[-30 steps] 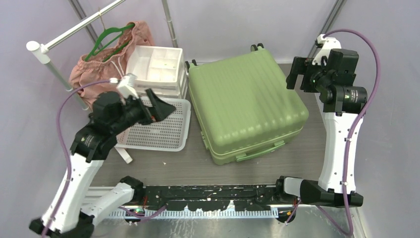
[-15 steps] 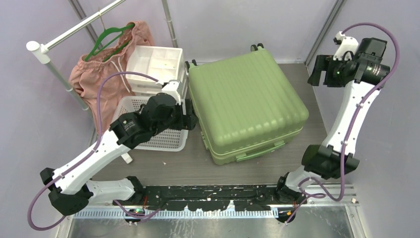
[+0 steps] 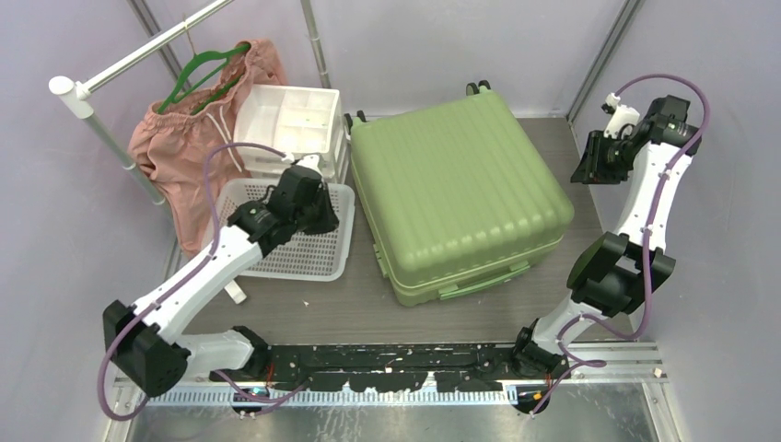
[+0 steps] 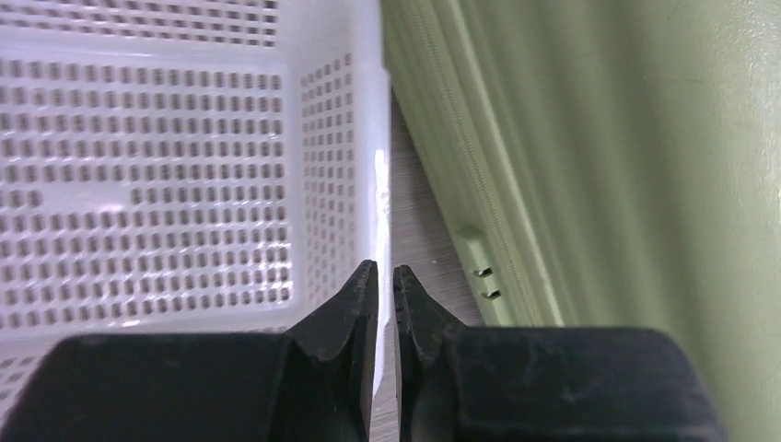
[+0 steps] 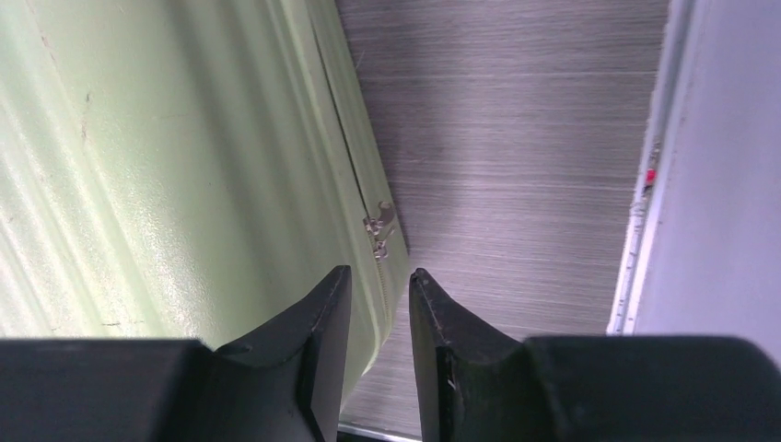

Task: Open, take out, and arrange the luggage
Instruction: Adjust the luggage at the center of the board.

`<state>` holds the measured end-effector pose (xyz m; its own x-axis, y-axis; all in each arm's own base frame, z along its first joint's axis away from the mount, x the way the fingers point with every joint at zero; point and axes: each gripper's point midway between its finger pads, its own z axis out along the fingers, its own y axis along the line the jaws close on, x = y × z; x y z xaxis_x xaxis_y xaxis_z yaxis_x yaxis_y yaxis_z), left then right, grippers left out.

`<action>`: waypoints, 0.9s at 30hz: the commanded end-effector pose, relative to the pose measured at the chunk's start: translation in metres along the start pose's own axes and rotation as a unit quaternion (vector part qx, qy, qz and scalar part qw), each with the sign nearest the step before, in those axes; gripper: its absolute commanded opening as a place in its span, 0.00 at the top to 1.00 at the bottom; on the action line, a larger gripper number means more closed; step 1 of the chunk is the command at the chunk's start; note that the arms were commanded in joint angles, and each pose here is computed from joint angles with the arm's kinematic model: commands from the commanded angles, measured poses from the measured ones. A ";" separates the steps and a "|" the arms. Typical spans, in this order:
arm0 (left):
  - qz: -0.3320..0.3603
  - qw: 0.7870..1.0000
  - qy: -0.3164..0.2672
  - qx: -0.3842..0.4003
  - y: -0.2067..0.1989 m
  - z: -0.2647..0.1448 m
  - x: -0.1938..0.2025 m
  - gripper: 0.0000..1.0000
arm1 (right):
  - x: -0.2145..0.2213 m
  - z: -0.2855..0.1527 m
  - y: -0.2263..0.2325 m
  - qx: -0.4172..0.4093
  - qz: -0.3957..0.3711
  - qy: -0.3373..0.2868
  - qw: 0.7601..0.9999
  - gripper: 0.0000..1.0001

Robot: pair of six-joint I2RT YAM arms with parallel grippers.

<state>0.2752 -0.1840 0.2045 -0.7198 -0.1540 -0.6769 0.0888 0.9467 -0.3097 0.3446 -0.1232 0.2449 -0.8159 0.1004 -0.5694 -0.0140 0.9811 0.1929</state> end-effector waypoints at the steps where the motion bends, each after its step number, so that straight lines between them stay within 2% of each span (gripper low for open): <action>1: 0.000 0.997 -0.020 0.076 -0.039 0.021 -0.020 0.87 | 0.006 0.008 0.015 -0.051 -0.008 -0.001 0.999 0.64; 8: 0.003 0.996 0.003 0.090 -0.063 0.051 -0.032 0.87 | 0.028 0.010 0.028 -0.076 -0.014 0.009 0.997 0.64; 15: -0.004 0.988 0.045 0.150 -0.099 0.073 -0.027 0.87 | 0.046 0.018 0.049 -0.137 0.000 0.022 0.990 0.64; 27: 0.028 0.979 0.056 0.196 -0.157 0.094 -0.044 0.87 | 0.071 0.012 0.064 -0.159 -0.024 0.029 0.987 0.62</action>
<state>0.3388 -0.2728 0.1668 -0.8522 -0.0605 -0.5197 0.1619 0.9141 -0.3719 0.3245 -0.0976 0.1834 -0.8342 0.0352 -0.5504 -0.1654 0.9361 0.3105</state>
